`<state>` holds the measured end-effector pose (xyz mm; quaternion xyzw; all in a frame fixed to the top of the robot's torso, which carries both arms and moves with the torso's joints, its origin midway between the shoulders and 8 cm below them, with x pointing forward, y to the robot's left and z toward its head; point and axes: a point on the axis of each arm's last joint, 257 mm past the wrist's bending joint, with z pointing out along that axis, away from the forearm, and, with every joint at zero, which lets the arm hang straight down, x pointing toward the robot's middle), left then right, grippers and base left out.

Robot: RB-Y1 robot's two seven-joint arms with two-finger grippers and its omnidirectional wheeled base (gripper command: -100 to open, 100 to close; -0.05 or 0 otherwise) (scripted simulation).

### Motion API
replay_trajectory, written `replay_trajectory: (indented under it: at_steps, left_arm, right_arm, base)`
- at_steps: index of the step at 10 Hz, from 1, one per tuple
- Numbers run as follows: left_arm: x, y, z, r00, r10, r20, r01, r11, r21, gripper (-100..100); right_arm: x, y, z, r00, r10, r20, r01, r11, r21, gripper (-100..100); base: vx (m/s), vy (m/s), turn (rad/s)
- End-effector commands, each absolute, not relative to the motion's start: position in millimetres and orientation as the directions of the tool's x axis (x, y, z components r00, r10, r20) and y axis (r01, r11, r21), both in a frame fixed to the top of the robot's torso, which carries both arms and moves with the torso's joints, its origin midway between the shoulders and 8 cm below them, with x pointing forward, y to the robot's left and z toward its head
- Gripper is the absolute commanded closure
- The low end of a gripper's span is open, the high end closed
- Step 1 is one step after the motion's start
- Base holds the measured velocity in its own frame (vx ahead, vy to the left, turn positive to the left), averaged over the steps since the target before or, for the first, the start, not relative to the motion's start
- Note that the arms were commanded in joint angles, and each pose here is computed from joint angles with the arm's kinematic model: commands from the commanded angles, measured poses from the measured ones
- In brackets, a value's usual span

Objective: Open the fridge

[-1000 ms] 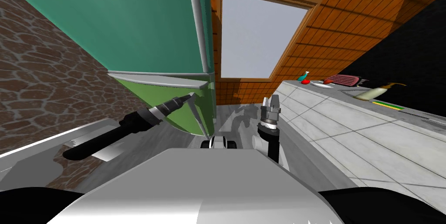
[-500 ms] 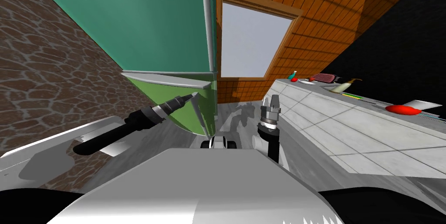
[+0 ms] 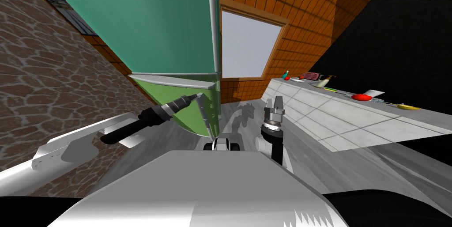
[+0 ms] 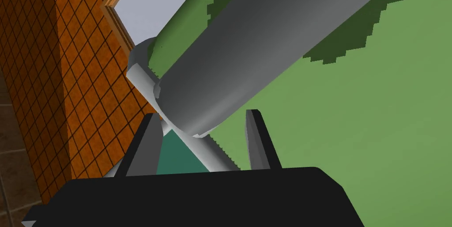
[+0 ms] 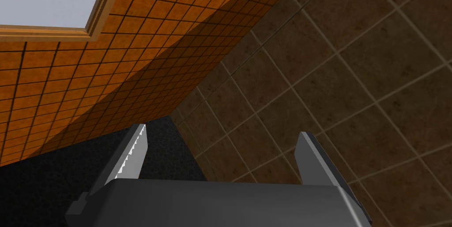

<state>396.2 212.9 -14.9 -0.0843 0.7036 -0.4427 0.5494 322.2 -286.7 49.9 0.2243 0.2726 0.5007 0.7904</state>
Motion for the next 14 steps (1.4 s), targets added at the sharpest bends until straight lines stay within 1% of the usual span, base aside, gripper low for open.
replay_trajectory:
  at_steps: [1,2,3,4,5,6,8,9,10,11,12,13,14]
  left_arm:
    - [410.5,214.7,-23.8,-0.392,-0.613,-0.686,0.341,0.596,-0.727,100]
    - [420.9,220.3,-29.1,-0.392,-0.617,-0.682,0.322,0.602,-0.73,100]
    - [422.9,214.0,-26.5,-0.396,-0.614,-0.683,0.335,0.595,-0.73,100]
    - [424.8,209.3,-18.3,-0.39,-0.61,-0.69,0.356,0.591,-0.724,100]
    - [433.7,214.0,-26.5,-0.396,-0.614,-0.683,0.332,0.598,-0.73,100]
    - [437.3,206.7,-20.5,-0.395,-0.609,-0.688,0.352,0.591,-0.726,100]
    - [450.8,210.2,-18.5,-0.386,-0.609,-0.692,0.347,0.6,-0.721,100]
    - [450.6,203.3,-18.4,-0.395,-0.604,-0.692,0.356,0.594,-0.722,100]
    - [463.1,211.7,-21.4,-0.387,-0.608,-0.693,0.335,0.607,-0.72,100]
    - [462.4,202.8,-23.3,-0.402,-0.601,-0.691,0.344,0.601,-0.722,100]
    - [463.2,199.9,-19.3,-0.399,-0.599,-0.695,0.353,0.599,-0.719,100]
    - [473.8,206.6,-30.1,-0.405,-0.6,-0.69,0.323,0.613,-0.722,100]
    - [474.6,199.7,-25.3,-0.407,-0.593,-0.695,0.339,0.608,-0.718,100]
  right_arm:
    - [322.2,-286.6,50.0,0.35,0.914,-0.206,-0.67,0.398,0.627,0]
    - [322.2,-286.7,50.0,0.35,0.914,-0.206,-0.669,0.398,0.627,0]
    - [322.2,-286.6,50.0,0.35,0.914,-0.206,-0.67,0.398,0.627,0]
    - [322.2,-286.7,49.9,0.35,0.914,-0.206,-0.669,0.398,0.627,0]
    - [322.2,-286.7,49.9,0.35,0.914,-0.206,-0.669,0.398,0.628,0]
    - [322.2,-286.7,50.0,0.35,0.914,-0.206,-0.669,0.398,0.627,0]
    - [322.2,-286.7,50.0,0.35,0.914,-0.206,-0.669,0.398,0.627,0]
    - [322.2,-286.7,49.9,0.35,0.914,-0.206,-0.669,0.398,0.627,0]
    - [322.1,-286.8,49.8,0.35,0.914,-0.206,-0.669,0.398,0.628,0]
    - [322.2,-286.7,50.0,0.35,0.914,-0.206,-0.669,0.398,0.627,0]
    - [322.1,-286.7,49.9,0.35,0.914,-0.206,-0.669,0.398,0.628,0]
    - [322.1,-286.8,49.8,0.35,0.914,-0.206,-0.669,0.398,0.628,0]
    - [322.2,-286.7,50.0,0.35,0.914,-0.206,-0.669,0.398,0.627,0]
  base:
    - [-0.221,0.189,-0.158]
    - [-0.28,0.233,-0.269]
    - [-0.262,0.189,-0.142]
    - [-0.123,0.062,0.033]
    - [-0.195,0.129,-0.222]
    - [-0.213,0.128,-0.16]
    - [-0.275,0.139,-0.182]
    - [-0.129,0.078,0.004]
    - [-0.238,0.085,-0.203]
    - [-0.219,0.107,-0.162]
    - [-0.089,0.084,-0.004]
    - [-0.213,0.126,-0.236]
    - [-0.234,0.126,-0.149]
